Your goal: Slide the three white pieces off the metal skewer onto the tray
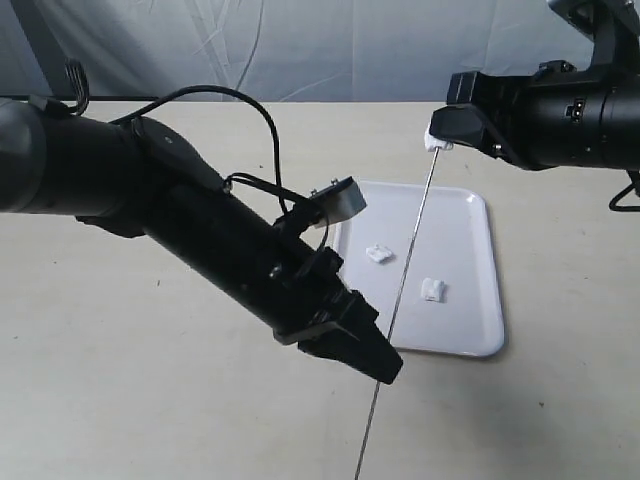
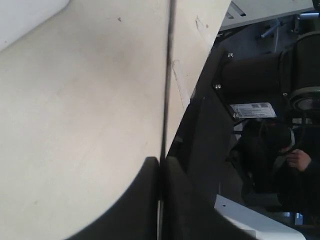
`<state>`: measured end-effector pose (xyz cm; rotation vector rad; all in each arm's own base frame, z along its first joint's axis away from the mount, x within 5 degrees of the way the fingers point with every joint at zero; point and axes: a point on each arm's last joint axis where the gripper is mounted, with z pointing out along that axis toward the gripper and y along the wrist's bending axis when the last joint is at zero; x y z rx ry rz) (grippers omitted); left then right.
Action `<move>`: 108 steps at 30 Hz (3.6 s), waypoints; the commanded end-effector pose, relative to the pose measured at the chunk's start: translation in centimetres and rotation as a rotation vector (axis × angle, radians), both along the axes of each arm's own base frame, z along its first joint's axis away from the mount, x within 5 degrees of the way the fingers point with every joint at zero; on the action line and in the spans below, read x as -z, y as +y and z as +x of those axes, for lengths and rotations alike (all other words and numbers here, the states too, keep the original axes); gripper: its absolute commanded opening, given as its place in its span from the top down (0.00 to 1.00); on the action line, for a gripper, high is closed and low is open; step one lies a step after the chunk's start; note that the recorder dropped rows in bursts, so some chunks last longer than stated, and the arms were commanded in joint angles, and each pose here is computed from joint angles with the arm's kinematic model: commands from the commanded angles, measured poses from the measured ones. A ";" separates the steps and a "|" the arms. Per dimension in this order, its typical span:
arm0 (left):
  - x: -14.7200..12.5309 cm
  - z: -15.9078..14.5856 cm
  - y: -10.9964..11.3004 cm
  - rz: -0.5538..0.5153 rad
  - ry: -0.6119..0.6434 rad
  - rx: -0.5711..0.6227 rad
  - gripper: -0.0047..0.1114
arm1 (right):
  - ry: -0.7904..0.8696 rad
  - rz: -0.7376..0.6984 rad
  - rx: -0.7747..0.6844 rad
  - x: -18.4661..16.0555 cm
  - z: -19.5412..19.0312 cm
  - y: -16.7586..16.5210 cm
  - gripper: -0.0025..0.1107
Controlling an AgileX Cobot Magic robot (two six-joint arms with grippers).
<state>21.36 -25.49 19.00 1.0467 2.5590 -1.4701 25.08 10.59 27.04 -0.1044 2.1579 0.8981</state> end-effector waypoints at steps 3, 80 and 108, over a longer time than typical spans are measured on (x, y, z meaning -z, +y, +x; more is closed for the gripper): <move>-0.6 -1.3 0.8 0.008 -0.016 0.038 0.96 | -0.044 0.012 0.022 -1.3 1.4 0.1 0.86; 2.6 13.7 -6.2 0.448 -0.157 -0.128 0.96 | 0.014 -0.162 0.023 0.7 0.4 -0.9 0.69; -1.1 15.1 -5.1 0.558 -0.381 -0.121 0.82 | -0.073 -0.157 0.019 -1.6 -0.9 -1.2 0.69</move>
